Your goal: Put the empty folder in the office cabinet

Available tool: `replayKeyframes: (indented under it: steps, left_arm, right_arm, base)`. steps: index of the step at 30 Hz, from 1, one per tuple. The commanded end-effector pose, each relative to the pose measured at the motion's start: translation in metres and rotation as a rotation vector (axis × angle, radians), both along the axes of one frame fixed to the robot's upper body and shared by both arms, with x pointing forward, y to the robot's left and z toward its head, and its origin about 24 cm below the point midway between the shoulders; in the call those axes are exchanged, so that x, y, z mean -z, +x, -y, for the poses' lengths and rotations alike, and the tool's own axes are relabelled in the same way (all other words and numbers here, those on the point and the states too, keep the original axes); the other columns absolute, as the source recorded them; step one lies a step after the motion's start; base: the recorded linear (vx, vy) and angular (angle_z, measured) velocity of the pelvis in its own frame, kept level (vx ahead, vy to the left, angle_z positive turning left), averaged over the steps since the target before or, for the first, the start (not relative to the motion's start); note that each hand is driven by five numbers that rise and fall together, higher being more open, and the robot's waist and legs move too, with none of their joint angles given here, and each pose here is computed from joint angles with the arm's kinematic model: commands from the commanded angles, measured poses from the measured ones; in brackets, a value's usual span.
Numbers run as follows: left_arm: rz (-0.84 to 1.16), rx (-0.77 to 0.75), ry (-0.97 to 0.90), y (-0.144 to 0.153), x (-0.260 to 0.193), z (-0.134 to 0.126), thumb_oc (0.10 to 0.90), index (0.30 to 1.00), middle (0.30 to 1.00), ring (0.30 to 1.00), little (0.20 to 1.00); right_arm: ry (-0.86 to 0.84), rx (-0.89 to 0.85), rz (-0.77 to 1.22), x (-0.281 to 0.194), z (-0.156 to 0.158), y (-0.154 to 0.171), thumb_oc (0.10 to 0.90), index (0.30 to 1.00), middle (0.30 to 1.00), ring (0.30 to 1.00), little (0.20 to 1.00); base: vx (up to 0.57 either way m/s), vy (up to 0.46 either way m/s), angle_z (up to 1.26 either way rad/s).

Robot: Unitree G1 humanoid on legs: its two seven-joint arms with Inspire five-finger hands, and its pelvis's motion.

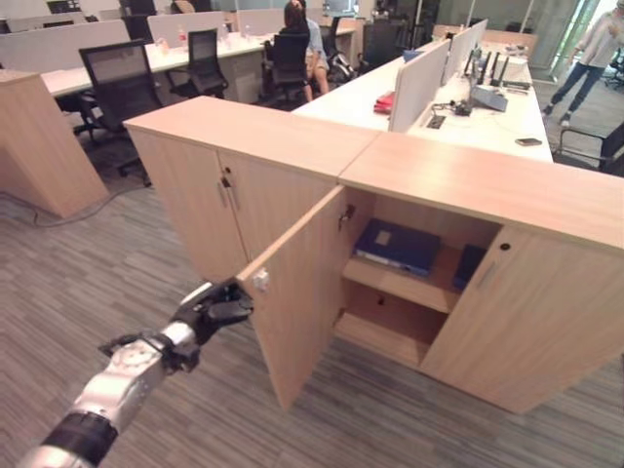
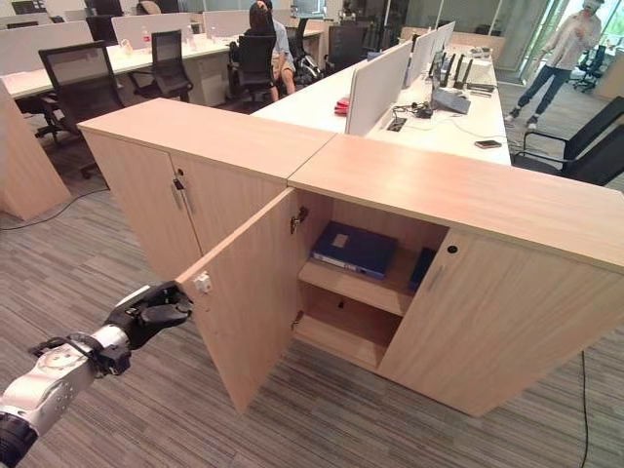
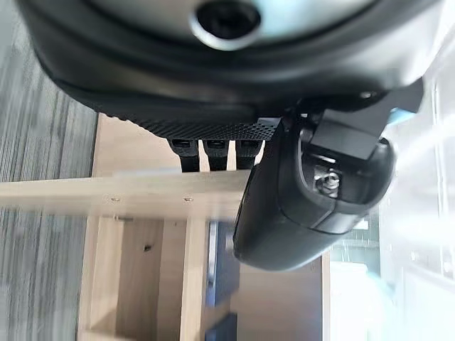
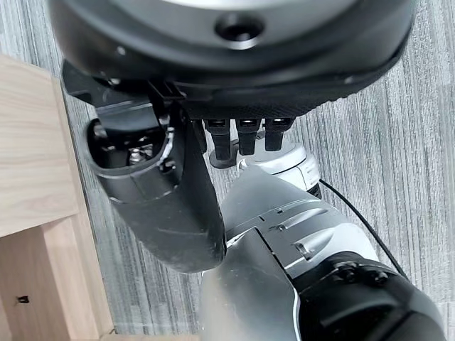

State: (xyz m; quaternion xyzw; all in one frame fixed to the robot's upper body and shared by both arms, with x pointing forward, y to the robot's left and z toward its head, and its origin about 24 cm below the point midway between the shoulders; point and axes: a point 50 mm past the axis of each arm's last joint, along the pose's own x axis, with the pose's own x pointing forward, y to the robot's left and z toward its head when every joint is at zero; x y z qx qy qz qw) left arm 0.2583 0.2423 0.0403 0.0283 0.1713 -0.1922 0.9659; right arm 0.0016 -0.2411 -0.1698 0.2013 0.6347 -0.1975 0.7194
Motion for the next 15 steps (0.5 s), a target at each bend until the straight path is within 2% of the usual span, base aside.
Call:
replayKeyframes:
  steps: [1,2,3,4,5,15]
  left_arm:
    - [0.466,0.613,-0.580,0.007,-0.108,0.164,0.800,0.900,0.900,0.900,0.900]
    - [0.442,0.639,-0.611,0.003,-0.105,0.176,0.800,0.900,0.900,0.900,0.900]
    - [0.442,0.639,-0.612,0.003,-0.105,0.176,0.800,0.900,0.900,0.900,0.900]
    - [0.392,0.667,-0.680,-0.005,-0.100,0.196,0.800,0.900,0.900,0.900,0.900]
    - [0.385,0.685,-0.688,-0.007,-0.099,0.204,0.800,0.900,0.900,0.900,0.900]
    - [0.330,0.706,-0.775,-0.015,-0.101,0.228,0.800,0.900,0.900,0.900,0.900]
  right_arm:
    - [0.056,-0.090,0.007,0.002,-0.013,0.023,0.800,0.900,0.900,0.900,0.900]
    - [0.053,-0.092,0.011,0.003,-0.015,0.025,0.800,0.900,0.900,0.900,0.900]
    - [0.052,-0.091,0.011,0.003,-0.015,0.025,0.800,0.900,0.900,0.900,0.900]
    - [0.042,-0.102,0.015,0.003,-0.017,0.030,0.800,0.900,0.900,0.900,0.900]
    - [0.038,-0.109,0.018,0.003,-0.018,0.032,0.800,0.900,0.900,0.900,0.900]
    - [0.029,-0.143,0.019,0.004,-0.024,0.040,0.800,0.900,0.900,0.900,0.900]
  base:
    - [-0.01,0.001,0.17]
    - [-0.01,0.001,0.13]
    - [-0.01,0.001,0.04]
    - [-0.01,-0.001,-0.09]
    - [-0.01,-0.001,-0.11]
    - [0.00,-0.009,-0.25]
